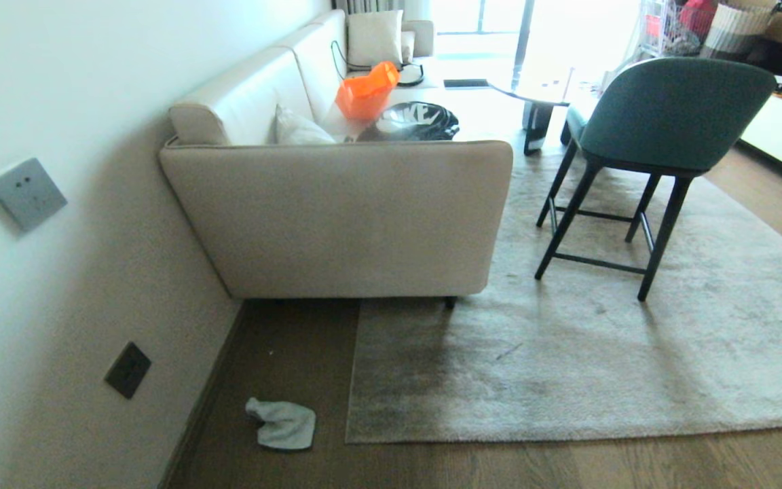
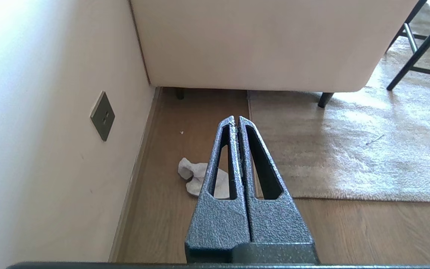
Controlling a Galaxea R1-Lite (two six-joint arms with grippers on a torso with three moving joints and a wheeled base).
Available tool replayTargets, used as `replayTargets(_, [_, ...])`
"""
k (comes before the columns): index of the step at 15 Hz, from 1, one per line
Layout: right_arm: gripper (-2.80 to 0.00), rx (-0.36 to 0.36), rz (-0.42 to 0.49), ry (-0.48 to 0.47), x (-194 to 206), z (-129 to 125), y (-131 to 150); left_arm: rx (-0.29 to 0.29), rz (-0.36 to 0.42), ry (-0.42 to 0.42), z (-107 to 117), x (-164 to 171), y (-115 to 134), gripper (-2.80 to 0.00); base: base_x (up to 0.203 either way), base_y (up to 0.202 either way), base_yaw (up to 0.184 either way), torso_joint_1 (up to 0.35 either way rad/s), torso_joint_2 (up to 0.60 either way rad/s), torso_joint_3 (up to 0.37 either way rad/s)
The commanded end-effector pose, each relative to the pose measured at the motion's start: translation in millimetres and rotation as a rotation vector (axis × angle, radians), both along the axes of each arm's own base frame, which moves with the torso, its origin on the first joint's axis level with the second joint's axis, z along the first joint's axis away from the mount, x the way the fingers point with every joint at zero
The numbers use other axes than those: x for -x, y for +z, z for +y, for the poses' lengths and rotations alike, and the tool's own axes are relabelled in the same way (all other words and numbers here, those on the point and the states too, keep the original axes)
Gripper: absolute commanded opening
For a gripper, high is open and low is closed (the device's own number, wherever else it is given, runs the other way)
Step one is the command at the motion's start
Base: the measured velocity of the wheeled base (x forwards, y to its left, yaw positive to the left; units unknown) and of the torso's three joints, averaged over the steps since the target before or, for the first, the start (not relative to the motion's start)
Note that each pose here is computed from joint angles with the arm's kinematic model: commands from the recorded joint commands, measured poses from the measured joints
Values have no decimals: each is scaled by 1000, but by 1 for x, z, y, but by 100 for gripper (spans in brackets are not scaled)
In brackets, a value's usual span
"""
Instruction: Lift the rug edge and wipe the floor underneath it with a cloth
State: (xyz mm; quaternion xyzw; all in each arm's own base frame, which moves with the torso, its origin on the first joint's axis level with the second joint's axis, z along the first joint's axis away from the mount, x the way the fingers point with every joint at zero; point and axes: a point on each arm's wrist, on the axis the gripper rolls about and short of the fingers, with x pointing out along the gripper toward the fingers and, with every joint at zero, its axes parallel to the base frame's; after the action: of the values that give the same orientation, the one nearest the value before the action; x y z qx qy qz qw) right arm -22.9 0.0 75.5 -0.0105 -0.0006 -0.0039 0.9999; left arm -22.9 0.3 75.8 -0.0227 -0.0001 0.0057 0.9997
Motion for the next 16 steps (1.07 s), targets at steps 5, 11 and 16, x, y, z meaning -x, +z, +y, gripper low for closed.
replayTargets(5, [-280, 2, 1, 0, 0, 0, 0, 1, 0, -1, 0, 0, 0, -280, 0, 0, 0, 0, 0, 0])
replayTargets(11, [-280, 2, 1, 0, 0, 0, 0, 1, 0, 1, 0, 0, 0, -280, 0, 0, 0, 0, 0, 0])
replayTargets(16, [-280, 2, 1, 0, 0, 0, 0, 1, 1, -1, 0, 0, 0, -280, 0, 0, 0, -7, -85, -98])
